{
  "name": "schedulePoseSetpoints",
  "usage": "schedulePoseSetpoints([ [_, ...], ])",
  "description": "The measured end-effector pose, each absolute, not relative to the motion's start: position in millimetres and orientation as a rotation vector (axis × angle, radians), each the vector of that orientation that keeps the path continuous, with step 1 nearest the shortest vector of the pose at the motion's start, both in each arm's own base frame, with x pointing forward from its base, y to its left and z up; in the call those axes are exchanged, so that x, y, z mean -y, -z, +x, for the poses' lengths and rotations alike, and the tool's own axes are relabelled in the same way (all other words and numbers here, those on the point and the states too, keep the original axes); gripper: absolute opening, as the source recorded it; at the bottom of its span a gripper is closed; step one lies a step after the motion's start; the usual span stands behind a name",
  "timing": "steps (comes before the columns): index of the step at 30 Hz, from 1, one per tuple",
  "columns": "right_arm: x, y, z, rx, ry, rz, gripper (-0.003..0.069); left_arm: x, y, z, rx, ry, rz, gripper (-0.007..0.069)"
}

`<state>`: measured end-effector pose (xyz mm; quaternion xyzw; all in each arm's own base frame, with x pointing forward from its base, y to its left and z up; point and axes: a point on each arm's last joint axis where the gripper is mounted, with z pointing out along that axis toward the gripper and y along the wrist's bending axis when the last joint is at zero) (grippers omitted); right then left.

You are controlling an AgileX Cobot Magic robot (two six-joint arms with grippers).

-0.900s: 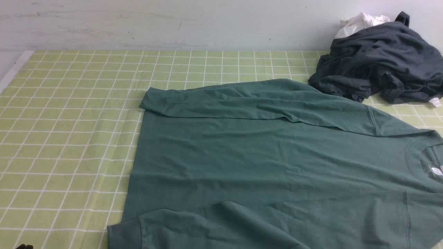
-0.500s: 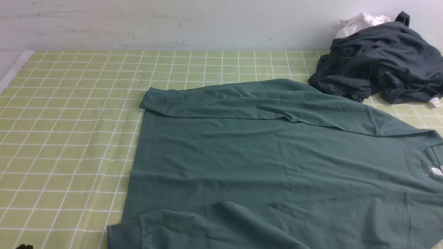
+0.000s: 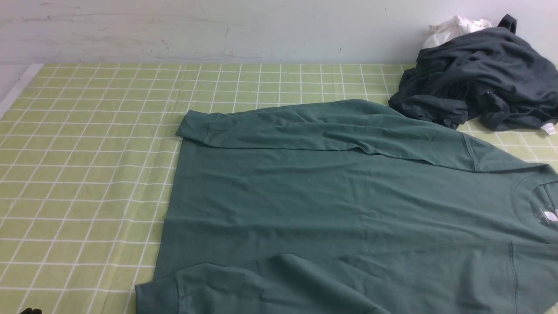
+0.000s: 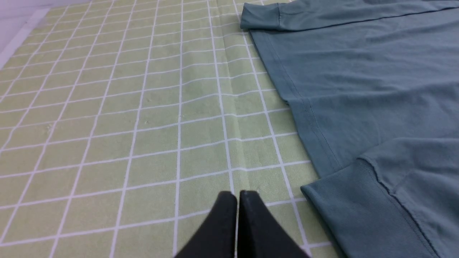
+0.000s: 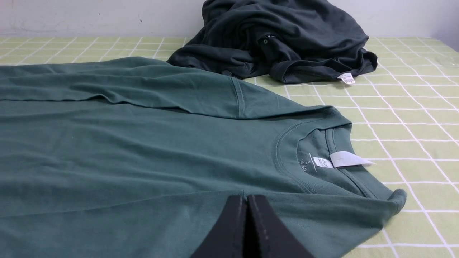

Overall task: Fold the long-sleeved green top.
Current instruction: Use the left arm to clamp the cuff closest to it

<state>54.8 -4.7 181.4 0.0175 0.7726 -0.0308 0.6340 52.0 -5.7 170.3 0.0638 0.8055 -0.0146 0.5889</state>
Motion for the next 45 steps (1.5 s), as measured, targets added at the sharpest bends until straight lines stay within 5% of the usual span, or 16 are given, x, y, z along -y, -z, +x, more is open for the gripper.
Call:
schedulePoseSetpoints([
  [12,5,-181,55,-1.766,0.070,0.041,-0.0015,5,-174,53,-1.834,0.023,0.155,-0.0004],
  [19,5,-185,56,-1.710,0.116,-0.003,-0.0015,6,-201,56,-1.533,0.022,0.128,-0.0004],
  [26,-3,-234,49,-1.158,0.093,-0.085,-0.0015,4,-237,48,-1.129,0.041,0.077,-0.0004],
  [34,-7,-270,22,-0.661,-0.092,-0.026,-0.0015,4,-278,31,-0.878,0.381,-0.078,-0.0004],
  [40,-5,-332,22,-0.734,-0.082,-0.010,-0.0015,8,-358,31,-0.987,0.246,0.032,-0.0004],
  [45,-1,-371,62,-1.112,0.047,-0.033,-0.0015,11,-373,85,-1.276,0.166,0.039,-0.0004],
])
